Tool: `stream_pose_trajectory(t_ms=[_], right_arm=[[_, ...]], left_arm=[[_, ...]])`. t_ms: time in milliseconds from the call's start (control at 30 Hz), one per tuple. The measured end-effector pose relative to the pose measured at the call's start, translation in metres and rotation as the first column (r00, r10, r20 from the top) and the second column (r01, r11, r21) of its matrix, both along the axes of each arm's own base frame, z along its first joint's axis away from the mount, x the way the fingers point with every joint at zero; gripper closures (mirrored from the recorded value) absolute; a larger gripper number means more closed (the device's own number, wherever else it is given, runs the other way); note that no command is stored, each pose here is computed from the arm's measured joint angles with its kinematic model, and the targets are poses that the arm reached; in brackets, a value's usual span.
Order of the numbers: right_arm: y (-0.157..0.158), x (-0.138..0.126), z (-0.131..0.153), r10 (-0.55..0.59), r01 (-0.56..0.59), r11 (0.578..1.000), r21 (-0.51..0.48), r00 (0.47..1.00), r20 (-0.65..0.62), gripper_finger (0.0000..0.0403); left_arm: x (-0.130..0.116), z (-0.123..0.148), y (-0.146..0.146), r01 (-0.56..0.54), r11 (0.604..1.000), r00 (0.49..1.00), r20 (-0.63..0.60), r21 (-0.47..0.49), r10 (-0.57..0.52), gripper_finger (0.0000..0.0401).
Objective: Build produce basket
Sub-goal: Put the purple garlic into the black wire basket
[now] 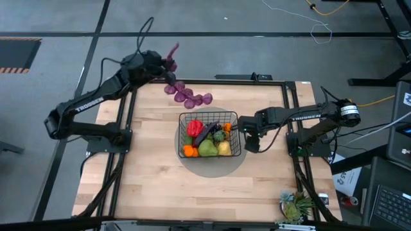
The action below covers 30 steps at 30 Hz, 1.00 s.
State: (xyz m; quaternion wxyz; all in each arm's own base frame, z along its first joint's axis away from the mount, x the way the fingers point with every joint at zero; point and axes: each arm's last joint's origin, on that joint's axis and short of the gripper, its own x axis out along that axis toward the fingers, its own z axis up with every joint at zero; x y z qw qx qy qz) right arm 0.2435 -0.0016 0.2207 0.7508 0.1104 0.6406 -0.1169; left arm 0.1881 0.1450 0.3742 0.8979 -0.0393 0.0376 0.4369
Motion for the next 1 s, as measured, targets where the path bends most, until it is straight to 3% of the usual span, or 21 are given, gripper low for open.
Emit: stream_pose_trajectory(t_ms=[167, 233, 333, 400, 533, 667, 767, 900, 1000], right_arm=[[0.007, -0.013, 0.000, 0.096, -0.070, 0.973, 0.220, 0.989, -0.109, 0.0221], [0.012, -0.016, 0.004, 0.167, -0.133, 0.940, 0.315, 0.982, -0.083, 0.0221], [0.019, -0.024, 0.017, 0.306, -0.296, 0.893, 0.339, 0.952, 0.025, 0.0221], [0.022, -0.034, 0.031, 0.313, -0.325, 0.898, 0.297, 0.946, 0.090, 0.0221], [0.023, -0.057, 0.063, 0.235, -0.264, 0.961, 0.079, 0.936, 0.262, 0.0221], [0.027, -0.079, 0.093, 0.170, -0.139, 0.985, -0.099, 0.851, 0.498, 0.0221], [0.031, -0.091, 0.107, 0.170, -0.072, 0.981, -0.182, 0.779, 0.604, 0.0221], [0.038, -0.096, 0.119, 0.267, -0.066, 0.949, -0.307, 0.684, 0.679, 0.0221], [0.040, -0.092, 0.135, 0.299, 0.049, 0.916, -0.397, 0.577, 0.760, 0.0221]], left_arm=[[0.006, 0.003, -0.010, 0.076, 0.997, 0.997, 0.021, 0.015, -0.076, 0.0378], [0.007, 0.004, -0.012, 0.088, 0.996, 0.996, 0.022, 0.016, -0.088, 0.0378], [0.011, 0.002, -0.014, 0.099, 0.995, 0.995, 0.018, 0.012, -0.099, 0.0378], [0.012, 0.002, -0.014, 0.104, 0.995, 0.994, 0.016, 0.008, -0.104, 0.0379], [0.013, 0.002, -0.016, 0.109, 0.994, 0.994, 0.026, 0.005, -0.109, 0.0379], [0.016, 0.003, -0.022, 0.139, 0.990, 0.989, 0.050, -0.002, -0.139, 0.0379], [0.021, 0.006, -0.029, 0.202, 0.979, 0.976, 0.081, 0.011, -0.202, 0.0379], [0.028, 0.011, -0.042, 0.267, 0.963, 0.953, 0.136, 0.039, -0.269, 0.0379], [0.031, 0.015, -0.049, 0.294, 0.954, 0.940, 0.164, 0.059, -0.300, 0.0379]])
